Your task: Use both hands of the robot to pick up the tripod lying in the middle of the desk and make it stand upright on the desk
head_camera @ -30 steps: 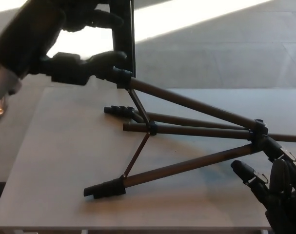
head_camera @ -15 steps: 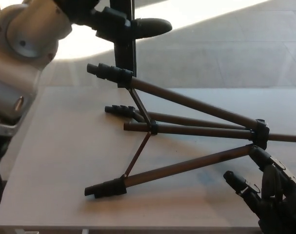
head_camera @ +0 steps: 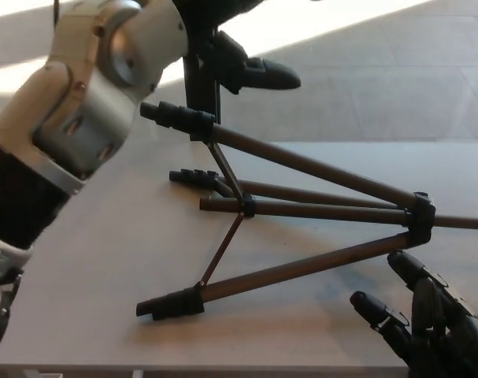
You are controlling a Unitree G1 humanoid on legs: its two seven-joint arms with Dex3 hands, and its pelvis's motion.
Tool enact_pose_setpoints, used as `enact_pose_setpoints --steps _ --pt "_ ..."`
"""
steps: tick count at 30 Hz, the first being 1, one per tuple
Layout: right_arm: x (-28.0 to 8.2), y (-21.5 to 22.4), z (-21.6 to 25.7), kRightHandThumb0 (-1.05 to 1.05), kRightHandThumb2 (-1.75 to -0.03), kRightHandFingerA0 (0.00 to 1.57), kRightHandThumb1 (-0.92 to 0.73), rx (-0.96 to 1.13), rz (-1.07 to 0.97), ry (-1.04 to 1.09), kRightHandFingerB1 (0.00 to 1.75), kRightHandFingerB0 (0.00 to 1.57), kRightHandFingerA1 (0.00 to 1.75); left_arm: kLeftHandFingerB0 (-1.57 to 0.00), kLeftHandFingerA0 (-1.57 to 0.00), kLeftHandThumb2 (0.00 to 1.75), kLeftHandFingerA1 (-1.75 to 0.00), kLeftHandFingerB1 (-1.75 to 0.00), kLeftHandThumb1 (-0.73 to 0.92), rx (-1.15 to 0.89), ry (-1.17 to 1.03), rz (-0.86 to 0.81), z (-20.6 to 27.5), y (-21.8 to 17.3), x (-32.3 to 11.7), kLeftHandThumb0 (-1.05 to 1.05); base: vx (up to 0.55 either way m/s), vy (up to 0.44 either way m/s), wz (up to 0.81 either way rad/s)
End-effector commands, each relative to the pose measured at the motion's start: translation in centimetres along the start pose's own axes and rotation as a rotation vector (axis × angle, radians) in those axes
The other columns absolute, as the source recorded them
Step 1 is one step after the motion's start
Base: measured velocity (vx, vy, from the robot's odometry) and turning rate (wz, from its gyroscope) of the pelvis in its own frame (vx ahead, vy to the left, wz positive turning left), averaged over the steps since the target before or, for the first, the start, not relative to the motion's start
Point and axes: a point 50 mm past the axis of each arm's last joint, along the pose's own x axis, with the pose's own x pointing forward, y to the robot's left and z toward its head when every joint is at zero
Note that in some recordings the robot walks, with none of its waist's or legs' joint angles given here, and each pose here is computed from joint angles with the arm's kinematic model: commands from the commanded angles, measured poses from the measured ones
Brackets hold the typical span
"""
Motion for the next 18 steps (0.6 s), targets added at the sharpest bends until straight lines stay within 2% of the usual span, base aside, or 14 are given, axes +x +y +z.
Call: enact_pose_setpoints --steps 1,2,3,6,7,8,9,10,11,18 --pt "-0.9 -0.3 -2.0 -0.8 -0.63 0.51 -0.73 0.05 -0.09 0.103 0.42 0.48 0.74 -0.36 -0.2 0.59 -0.56 -0.41 0.6 0.58 0.009 -0.114 1.3 -5.8 2.9 -0.81 0.0 0.0 0.0" --pt "-0.9 -0.4 -2.0 -0.79 -0.62 0.49 -0.73 0.066 -0.096 0.102 0.43 0.48 0.74 -0.31 -0.2 0.89 -0.58 -0.5 0.46 0.607 0.017 -0.108 1.1 -5.7 3.1 -0.82 0.0 0.0 0.0" --pt "-0.8 -0.4 -2.0 -0.79 -0.62 0.49 -0.73 0.073 -0.095 0.102 0.43 0.48 0.72 -0.36 -0.2 0.59 -0.57 -0.42 0.6 0.632 0.026 -0.102 0.9 -5.6 3.3 -0.84 0.0 0.0 0.0" --pt "-0.7 -0.6 -2.0 -0.79 -0.62 0.51 -0.71 0.087 -0.114 0.103 0.43 0.5 0.68 -0.36 -0.22 0.6 -0.57 -0.42 0.63 0.692 0.047 -0.106 0.7 -5.6 3.8 -0.86 0.0 0.0 0.0" --pt "-0.7 -0.5 -2.0 -0.77 -0.98 0.49 -0.57 0.085 -0.115 0.103 0.54 0.45 0.7 -0.36 -0.22 0.6 -0.58 -0.43 0.62 0.693 0.052 -0.113 0.6 -5.7 3.9 -0.86 0.0 0.0 0.0" --pt "-0.8 -0.4 -1.9 -0.78 -0.62 0.52 -0.74 0.078 -0.111 0.103 0.42 0.48 0.68 -0.32 -0.2 0.91 -0.58 -0.51 0.48 0.686 0.063 -0.125 0.6 -6.1 4.0 -0.85 0.0 0.0 0.0" --pt "-0.8 -0.4 -1.9 -0.78 -0.62 0.52 -0.74 0.075 -0.108 0.103 0.42 0.48 0.68 -0.32 -0.2 0.91 -0.58 -0.51 0.48 0.684 0.066 -0.129 0.6 -6.3 4.1 -0.85 0.0 0.0 0.0" --pt "-0.8 -0.4 -1.9 -0.78 -0.62 0.5 -0.74 0.071 -0.1 0.105 0.43 0.46 0.68 -0.37 -0.22 0.6 -0.57 -0.43 0.62 0.689 0.069 -0.133 0.5 -6.6 4.1 -0.86 0.0 0.0 0.0" --pt "-0.8 -0.4 -1.9 -0.78 -0.62 0.5 -0.74 0.067 -0.097 0.105 0.43 0.46 0.68 -0.32 -0.2 0.91 -0.59 -0.52 0.47 0.693 0.069 -0.137 0.4 -6.8 4.2 -0.83 0.0 0.0 0.0" --pt "-1.0 -0.2 -2.4 -0.77 -0.62 0.48 -0.73 0.076 -0.094 0.121 0.42 0.46 0.66 -0.29 -0.21 0.91 -0.6 -0.51 0.49 0.776 0.091 -0.168 -0.5 -8.3 4.5 -0.84 0.0 0.0 0.0"
